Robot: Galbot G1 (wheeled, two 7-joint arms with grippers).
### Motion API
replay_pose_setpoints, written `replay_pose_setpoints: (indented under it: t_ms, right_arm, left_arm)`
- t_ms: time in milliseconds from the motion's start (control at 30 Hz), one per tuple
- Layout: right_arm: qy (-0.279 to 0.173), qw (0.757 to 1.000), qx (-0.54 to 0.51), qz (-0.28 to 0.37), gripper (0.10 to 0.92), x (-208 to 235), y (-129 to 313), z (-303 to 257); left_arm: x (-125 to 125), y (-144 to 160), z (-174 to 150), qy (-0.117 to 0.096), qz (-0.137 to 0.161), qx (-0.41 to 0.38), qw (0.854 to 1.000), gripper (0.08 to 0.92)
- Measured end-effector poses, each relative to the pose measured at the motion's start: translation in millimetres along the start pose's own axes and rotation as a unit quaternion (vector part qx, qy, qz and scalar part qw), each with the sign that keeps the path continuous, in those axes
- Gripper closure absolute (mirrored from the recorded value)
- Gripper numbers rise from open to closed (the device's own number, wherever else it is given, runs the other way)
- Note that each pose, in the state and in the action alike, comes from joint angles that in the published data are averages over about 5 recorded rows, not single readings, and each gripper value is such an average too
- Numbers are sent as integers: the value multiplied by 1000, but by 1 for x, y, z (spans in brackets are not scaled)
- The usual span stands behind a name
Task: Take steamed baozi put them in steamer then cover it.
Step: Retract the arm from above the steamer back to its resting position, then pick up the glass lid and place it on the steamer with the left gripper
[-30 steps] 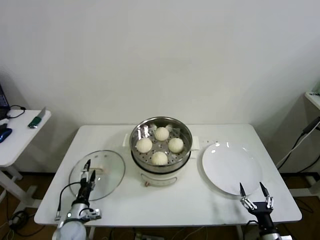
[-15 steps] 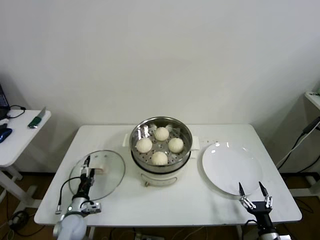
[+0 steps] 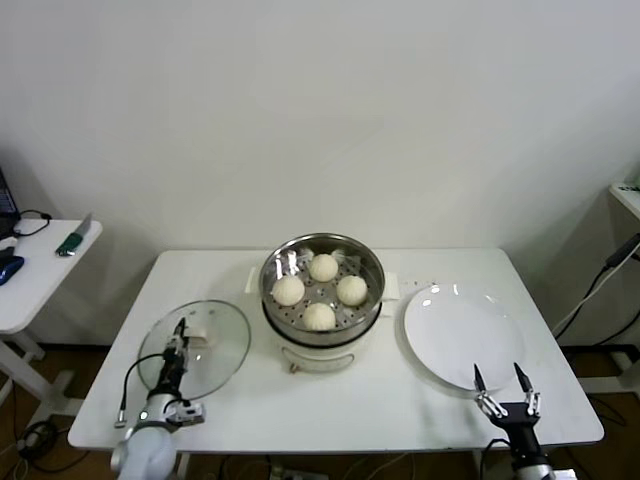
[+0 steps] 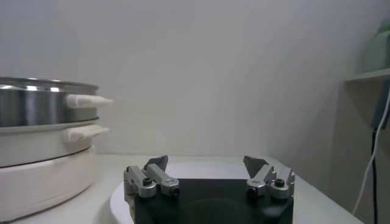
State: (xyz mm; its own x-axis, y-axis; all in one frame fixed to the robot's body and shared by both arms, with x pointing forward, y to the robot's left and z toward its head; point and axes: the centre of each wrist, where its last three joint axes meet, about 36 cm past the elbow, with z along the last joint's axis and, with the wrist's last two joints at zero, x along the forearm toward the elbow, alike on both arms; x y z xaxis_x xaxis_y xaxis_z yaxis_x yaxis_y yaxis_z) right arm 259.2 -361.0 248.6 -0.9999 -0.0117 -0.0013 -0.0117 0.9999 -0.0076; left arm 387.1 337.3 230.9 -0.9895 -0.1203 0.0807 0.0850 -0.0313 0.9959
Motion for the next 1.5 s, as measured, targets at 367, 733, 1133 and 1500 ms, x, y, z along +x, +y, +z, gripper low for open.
replay_pose_setpoints:
  t_ms: [367,733,1133,1500]
  right_arm:
    - [-3,1000,4,-2,200,0,2,-1]
    - [0,1000,19,-3,200,1,-1,-10]
    - [6,999,34,1,200,4,-5,-17]
    - [8,999,46,0,200,1,-6,-28]
  left_arm:
    - [0,3,1,-2,-2,2,1000,862]
    - [5,40,3,-6,-18,8,1000,862]
    - [12,131,17,15,-42,30,999,862]
    - [10,202,-8,24,-56,63,996,862]
